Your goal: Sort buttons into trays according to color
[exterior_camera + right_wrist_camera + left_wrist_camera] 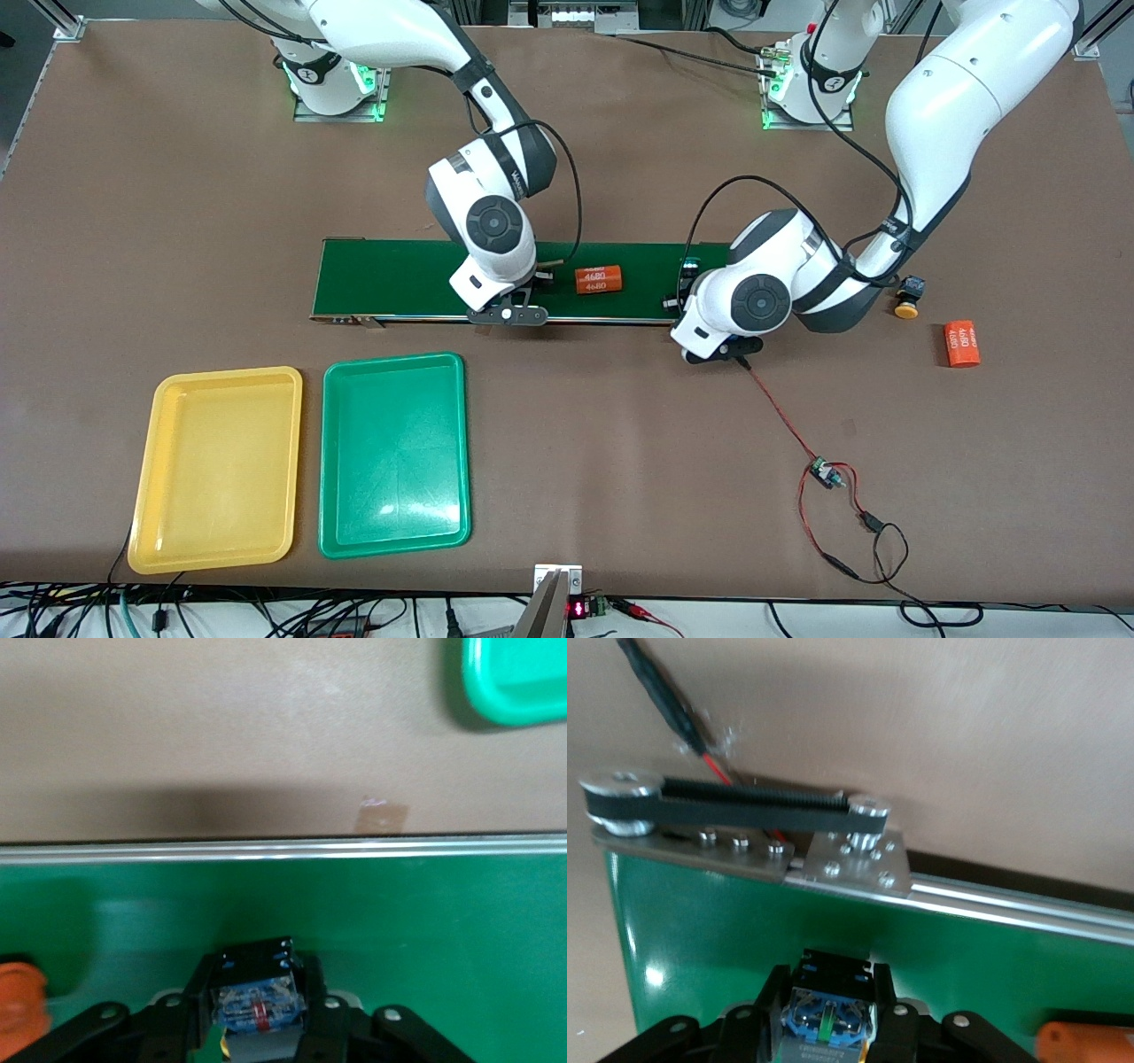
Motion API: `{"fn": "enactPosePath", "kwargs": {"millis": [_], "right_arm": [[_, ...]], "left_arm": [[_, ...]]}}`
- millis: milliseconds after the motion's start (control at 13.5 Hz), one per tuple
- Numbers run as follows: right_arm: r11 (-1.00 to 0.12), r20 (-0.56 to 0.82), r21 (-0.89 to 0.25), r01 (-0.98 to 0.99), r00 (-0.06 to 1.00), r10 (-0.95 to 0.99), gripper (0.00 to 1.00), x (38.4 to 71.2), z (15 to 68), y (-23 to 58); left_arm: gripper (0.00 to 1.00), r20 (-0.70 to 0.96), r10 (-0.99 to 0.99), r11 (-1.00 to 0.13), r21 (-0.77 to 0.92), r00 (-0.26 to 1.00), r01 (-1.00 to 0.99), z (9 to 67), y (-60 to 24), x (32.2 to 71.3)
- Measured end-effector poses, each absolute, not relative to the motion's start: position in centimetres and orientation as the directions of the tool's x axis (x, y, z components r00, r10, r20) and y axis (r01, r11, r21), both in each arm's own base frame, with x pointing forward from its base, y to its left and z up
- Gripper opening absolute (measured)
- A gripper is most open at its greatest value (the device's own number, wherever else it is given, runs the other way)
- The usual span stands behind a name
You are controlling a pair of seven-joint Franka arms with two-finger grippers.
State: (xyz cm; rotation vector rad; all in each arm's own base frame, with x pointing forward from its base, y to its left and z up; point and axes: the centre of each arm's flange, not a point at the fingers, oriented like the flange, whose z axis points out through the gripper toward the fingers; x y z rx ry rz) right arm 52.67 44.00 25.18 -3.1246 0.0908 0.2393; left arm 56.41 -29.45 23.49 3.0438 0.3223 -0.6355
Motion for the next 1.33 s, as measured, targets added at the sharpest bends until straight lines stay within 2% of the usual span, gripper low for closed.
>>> {"fn": "enactPosePath", "kwargs": {"millis": [74,148,297,519,890,1334], "right_arm": [[-0.997,-0.148,-0.024,-0.075,0.986,-0.07,0.42,53.2,26.2,43.8],[-0.996,-0.136,-0.042,-0.081,0.988,-0.075,0.42,53.7,27.5,43.8],[-0.994,-0.098,-0.063,-0.091,0.992,-0.085,0.42,55.1,30.6,43.3],[-0.987,-0.025,-0.057,-0.153,0.988,-0.152,0.42,59.1,33.4,39.3],[-0.986,0.048,-0.041,-0.161,0.986,-0.163,0.42,66.6,32.7,30.7],[-0.994,0.051,0.023,-0.11,0.993,-0.109,0.42,69.9,27.6,26.8]], "left_arm": [[0.42,-0.402,0.189,-0.98,-0.026,0.896,0.195,23.4,-29.8,56.0],[0.48,-0.404,0.182,-0.982,-0.023,0.897,0.189,23.5,-30.1,55.7],[0.69,-0.4,0.178,-0.982,-0.018,0.899,0.186,23.9,-30.4,55.6],[0.99,-0.383,0.177,-0.98,0.012,0.907,0.197,26.5,-30.6,56.6],[1.0,-0.347,0.232,-0.973,-0.08,0.909,0.217,32.8,-25.2,60.9],[1.0,-0.278,0.12,-0.993,-0.018,0.953,0.12,36.5,-12.8,66.0]]}}
